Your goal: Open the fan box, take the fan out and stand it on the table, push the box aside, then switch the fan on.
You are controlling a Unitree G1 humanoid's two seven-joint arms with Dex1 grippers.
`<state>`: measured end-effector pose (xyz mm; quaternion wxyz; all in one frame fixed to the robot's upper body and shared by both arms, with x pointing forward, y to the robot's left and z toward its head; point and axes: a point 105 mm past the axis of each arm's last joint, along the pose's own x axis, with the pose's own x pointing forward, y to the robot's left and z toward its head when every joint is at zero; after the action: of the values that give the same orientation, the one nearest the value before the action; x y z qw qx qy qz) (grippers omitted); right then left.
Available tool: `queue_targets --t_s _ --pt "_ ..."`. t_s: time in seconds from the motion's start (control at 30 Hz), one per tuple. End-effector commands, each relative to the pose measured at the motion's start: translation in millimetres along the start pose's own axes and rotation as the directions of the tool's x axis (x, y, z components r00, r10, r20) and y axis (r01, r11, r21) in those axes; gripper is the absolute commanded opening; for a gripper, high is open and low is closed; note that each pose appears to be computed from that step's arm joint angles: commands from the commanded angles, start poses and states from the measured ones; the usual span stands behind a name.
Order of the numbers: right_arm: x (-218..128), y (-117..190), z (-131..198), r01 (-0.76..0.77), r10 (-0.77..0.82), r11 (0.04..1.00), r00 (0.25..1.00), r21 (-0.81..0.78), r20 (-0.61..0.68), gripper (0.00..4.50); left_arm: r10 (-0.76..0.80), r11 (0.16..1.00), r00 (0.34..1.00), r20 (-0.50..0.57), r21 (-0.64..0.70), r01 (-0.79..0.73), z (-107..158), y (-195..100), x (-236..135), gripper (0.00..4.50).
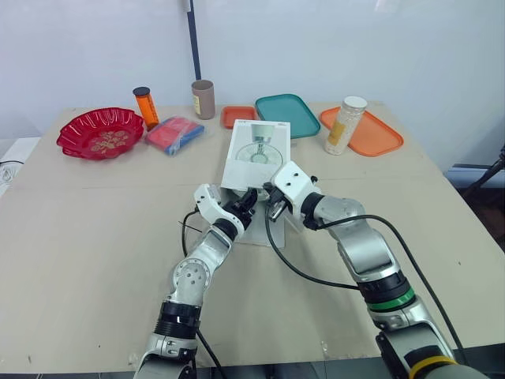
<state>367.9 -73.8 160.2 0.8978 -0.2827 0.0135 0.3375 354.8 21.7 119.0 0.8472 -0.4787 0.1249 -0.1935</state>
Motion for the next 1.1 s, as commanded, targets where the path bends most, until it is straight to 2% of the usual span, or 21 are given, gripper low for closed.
queue_targets --t_s 0.03,0.6,0.73,0.87,0.9,0.93,1.1 --pt "2.5 7.4 -11.3 -0.026 0.027 0.999 0.999 0.024 -0.047 0.0 -0.03 0.981 1.0 0.002 -0.191 0.03 -24.0 -14.4 -18.5 2.01" --pt "1.8 7.0 -12.3 -0.011 0.013 1.0 0.998 0.028 -0.056 0.0 0.052 0.992 0.998 -0.039 -0.115 -0.056 -16.0 0.2 -52.8 2.01" --pt "1.0 8.3 -13.7 -0.016 0.017 1.0 0.998 0.027 -0.058 0.0 0.011 0.992 1.0 -0.019 -0.128 -0.013 -11.9 -7.6 -52.2 2.01" --pt "2.1 8.2 -14.0 -0.02 0.021 1.0 0.998 0.02 -0.059 0.0 -0.116 0.984 0.993 0.018 -0.131 0.118 -0.8 -29.7 -54.8 2.01" --pt "2.2 8.2 -14.2 -0.021 0.022 1.0 0.998 0.019 -0.059 0.0 -0.112 0.985 0.994 0.021 -0.129 0.113 0.2 -28.4 -54.9 2.54" --pt "2.2 8.1 -14.3 -0.021 0.022 1.0 0.998 0.019 -0.059 0.0 -0.114 0.984 0.993 0.024 -0.134 0.116 1.1 -28.0 -55.0 2.76" --pt "3.2 8.7 -13.8 -0.025 0.026 1.0 0.998 0.018 -0.055 0.0 -0.072 0.99 0.997 0.003 -0.124 0.072 -2.3 -21.1 -49.0 4.43"
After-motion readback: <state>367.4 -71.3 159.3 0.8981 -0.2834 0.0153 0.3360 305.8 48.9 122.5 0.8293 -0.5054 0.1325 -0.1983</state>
